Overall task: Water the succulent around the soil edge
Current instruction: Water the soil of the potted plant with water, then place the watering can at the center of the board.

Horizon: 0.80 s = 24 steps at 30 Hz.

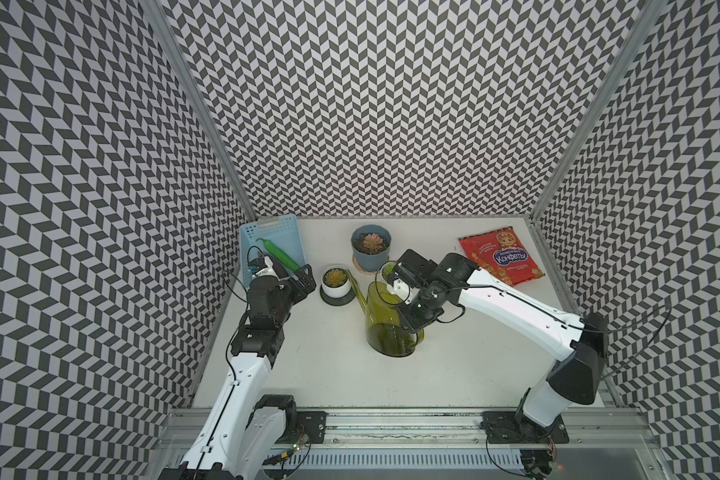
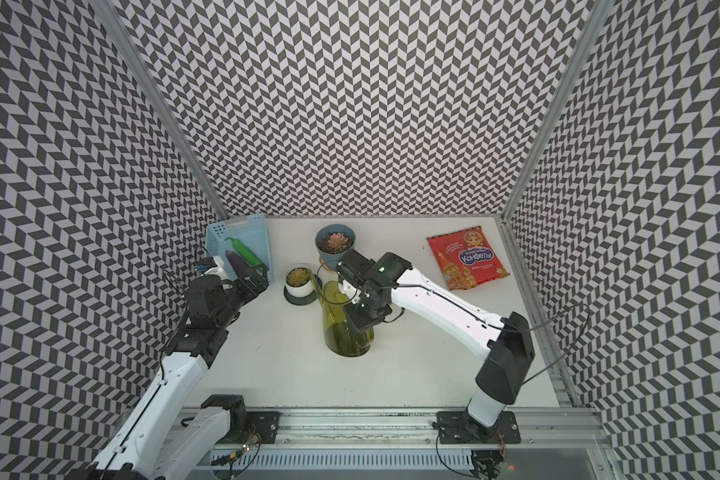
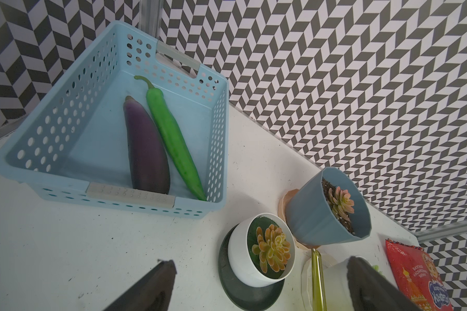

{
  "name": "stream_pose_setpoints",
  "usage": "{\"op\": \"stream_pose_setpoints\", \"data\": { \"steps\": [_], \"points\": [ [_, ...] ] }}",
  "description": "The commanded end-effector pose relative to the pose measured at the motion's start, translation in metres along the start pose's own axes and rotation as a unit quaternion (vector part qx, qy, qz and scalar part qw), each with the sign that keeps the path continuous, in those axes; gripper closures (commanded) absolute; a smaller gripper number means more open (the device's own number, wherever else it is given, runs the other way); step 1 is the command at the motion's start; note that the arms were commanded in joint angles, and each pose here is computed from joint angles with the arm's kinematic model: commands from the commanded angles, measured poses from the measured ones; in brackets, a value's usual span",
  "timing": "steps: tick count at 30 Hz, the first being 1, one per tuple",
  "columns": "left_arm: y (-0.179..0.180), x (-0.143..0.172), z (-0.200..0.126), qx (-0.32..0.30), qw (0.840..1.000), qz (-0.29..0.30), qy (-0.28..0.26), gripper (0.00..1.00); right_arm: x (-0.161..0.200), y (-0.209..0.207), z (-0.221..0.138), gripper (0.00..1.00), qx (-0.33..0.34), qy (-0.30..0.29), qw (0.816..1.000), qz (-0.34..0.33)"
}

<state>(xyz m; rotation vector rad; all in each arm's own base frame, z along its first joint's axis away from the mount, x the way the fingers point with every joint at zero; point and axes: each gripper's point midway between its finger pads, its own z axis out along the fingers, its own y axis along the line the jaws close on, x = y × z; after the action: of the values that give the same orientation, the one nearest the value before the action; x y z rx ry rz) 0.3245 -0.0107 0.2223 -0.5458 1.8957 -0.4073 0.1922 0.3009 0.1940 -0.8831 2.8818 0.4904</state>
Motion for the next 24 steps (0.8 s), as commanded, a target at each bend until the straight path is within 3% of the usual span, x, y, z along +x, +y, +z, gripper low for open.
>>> {"op": "stream_pose_setpoints", "data": {
  "steps": [1, 15, 24],
  "points": [
    [-0.004, -0.012, -0.005, 0.0, 1.0, 0.007, -0.017, 0.0, -0.015, 0.01, -0.025, 1.0, -0.022, -0.064, 0.998, -0.018],
    [-0.005, -0.013, -0.005, 0.001, 1.0, 0.007, -0.018, 0.0, -0.025, 0.01, -0.083, 1.0, -0.013, -0.178, 0.984, -0.028],
    [-0.004, -0.015, -0.007, -0.001, 1.0, 0.007, -0.021, 0.0, -0.033, -0.018, -0.137, 1.0, 0.045, -0.28, 0.959, 0.015]
  ]
}}
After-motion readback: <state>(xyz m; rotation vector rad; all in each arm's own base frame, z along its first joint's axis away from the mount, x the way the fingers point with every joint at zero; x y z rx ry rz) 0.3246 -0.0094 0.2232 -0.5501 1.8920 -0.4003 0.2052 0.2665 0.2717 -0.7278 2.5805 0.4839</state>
